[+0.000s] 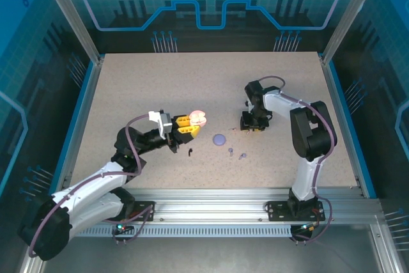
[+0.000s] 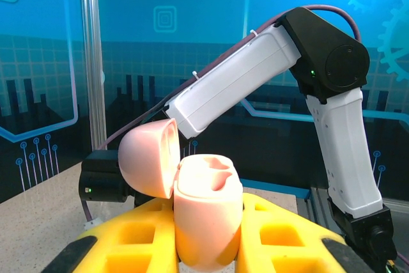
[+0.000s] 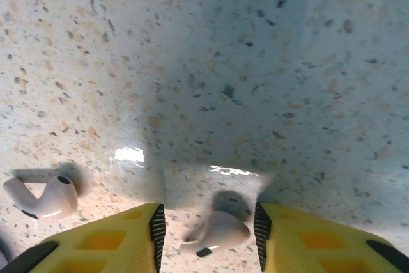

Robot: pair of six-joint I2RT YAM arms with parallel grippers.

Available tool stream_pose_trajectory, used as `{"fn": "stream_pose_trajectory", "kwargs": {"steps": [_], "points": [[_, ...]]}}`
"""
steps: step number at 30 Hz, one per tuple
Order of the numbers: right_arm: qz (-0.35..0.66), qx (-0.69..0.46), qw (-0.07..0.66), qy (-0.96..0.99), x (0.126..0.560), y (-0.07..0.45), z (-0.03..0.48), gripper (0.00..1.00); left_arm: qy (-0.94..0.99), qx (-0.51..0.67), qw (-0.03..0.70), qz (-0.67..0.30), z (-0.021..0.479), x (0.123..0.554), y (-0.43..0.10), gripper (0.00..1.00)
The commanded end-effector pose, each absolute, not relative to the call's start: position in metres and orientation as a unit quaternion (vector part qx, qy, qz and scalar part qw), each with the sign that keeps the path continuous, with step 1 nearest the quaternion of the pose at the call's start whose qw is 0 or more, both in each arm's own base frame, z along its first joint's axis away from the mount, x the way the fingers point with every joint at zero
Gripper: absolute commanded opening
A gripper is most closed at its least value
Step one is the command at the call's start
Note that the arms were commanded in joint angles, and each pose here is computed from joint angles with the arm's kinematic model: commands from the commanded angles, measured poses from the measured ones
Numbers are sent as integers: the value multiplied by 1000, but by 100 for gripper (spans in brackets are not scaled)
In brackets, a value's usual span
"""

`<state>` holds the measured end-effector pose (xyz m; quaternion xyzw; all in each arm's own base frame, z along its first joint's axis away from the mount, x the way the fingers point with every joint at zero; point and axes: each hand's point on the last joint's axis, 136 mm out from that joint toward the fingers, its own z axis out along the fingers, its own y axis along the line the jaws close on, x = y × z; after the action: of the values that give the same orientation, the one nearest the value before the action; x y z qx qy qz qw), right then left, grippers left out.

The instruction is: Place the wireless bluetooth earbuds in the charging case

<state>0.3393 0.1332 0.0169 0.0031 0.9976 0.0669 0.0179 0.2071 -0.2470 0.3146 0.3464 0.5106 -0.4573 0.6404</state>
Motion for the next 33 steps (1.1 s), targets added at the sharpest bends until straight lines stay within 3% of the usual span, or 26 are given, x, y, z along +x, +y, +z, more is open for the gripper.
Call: {"fn": "stream_pose_trajectory", "kwargs": {"steps": [1, 33], "points": [[73, 0, -2, 997, 334, 144, 13, 43, 495, 356, 647, -458, 321, 200, -247, 3], [99, -13, 2, 995, 329, 157, 21, 27, 527, 339, 629, -460, 296, 213, -250, 4]]}}
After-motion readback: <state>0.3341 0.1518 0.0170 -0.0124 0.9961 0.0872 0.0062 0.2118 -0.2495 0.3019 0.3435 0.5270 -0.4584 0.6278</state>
